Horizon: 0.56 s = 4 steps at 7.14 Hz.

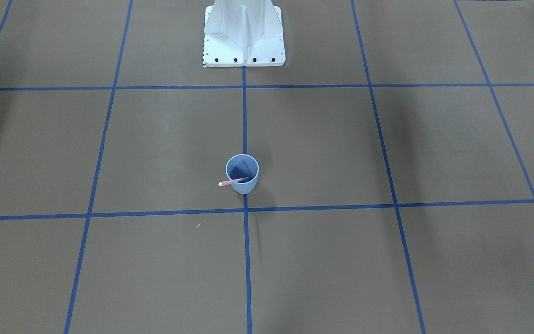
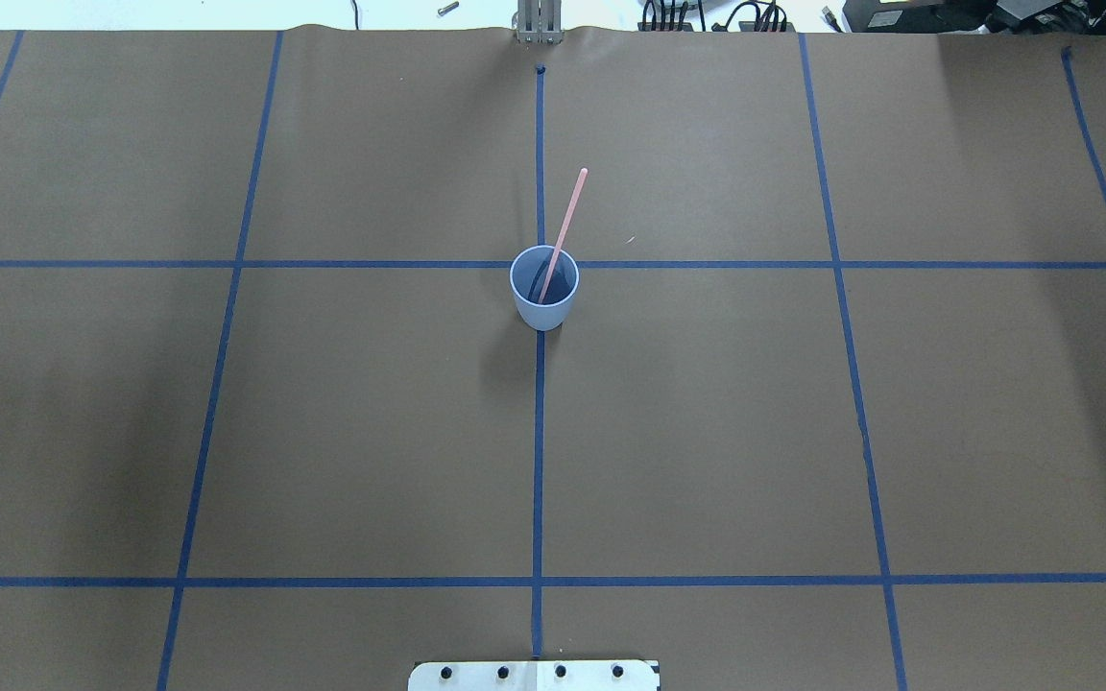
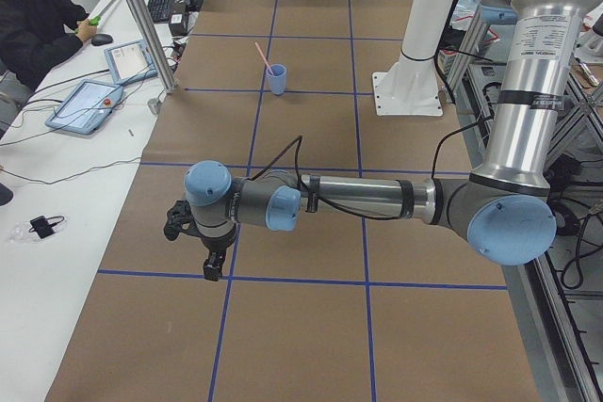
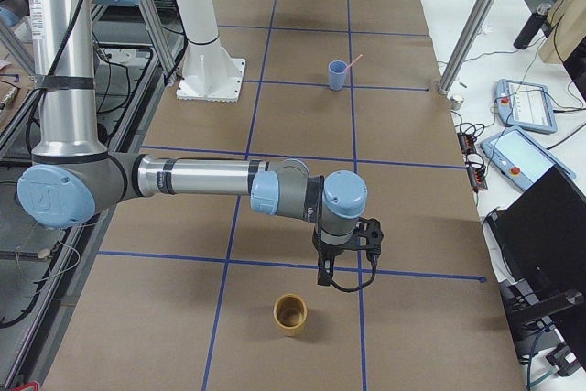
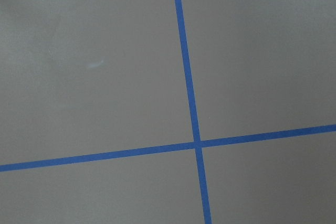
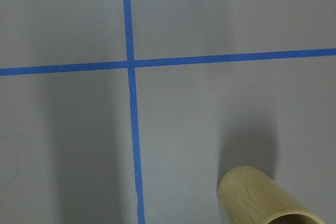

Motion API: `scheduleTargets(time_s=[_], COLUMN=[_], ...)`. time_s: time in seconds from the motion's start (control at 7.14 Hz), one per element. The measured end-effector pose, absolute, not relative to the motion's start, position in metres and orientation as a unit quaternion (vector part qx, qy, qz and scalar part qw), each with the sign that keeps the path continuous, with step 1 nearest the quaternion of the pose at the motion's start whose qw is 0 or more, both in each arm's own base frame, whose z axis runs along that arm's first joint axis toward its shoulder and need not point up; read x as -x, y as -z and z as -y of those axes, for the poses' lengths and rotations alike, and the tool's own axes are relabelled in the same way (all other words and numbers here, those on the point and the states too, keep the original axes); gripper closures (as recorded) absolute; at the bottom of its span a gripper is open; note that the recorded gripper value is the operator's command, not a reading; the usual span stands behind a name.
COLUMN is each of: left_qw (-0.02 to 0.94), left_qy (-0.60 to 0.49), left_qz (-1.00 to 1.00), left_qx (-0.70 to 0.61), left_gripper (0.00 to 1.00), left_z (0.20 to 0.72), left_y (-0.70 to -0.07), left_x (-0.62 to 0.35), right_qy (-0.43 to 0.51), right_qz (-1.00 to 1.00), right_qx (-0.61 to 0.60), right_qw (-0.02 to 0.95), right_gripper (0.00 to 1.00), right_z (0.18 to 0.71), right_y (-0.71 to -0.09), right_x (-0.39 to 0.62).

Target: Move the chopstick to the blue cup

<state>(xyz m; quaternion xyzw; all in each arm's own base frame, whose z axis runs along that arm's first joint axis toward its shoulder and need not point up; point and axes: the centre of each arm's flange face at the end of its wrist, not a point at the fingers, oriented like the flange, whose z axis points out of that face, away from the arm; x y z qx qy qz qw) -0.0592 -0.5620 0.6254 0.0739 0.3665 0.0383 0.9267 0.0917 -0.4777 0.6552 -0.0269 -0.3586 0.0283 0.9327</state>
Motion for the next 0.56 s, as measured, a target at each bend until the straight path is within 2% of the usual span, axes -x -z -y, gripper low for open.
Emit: scheduleTargets(time_s=[0.56], left_qw=[0.927], left_qy=[-0.038], left_qz=[-0.367], left_qx=[-0.074], left_gripper=[0.01], left_z=[0.562], left_y=[-0.6249], left_x=[0.0597], right_qy=[-0.027], right_qz=[0.359], right_qx=[0.023], right_qw=[0.933], right_gripper=[0.0], right_z=[0.4805], right_y=[-0.651], right_x=[-0.0918])
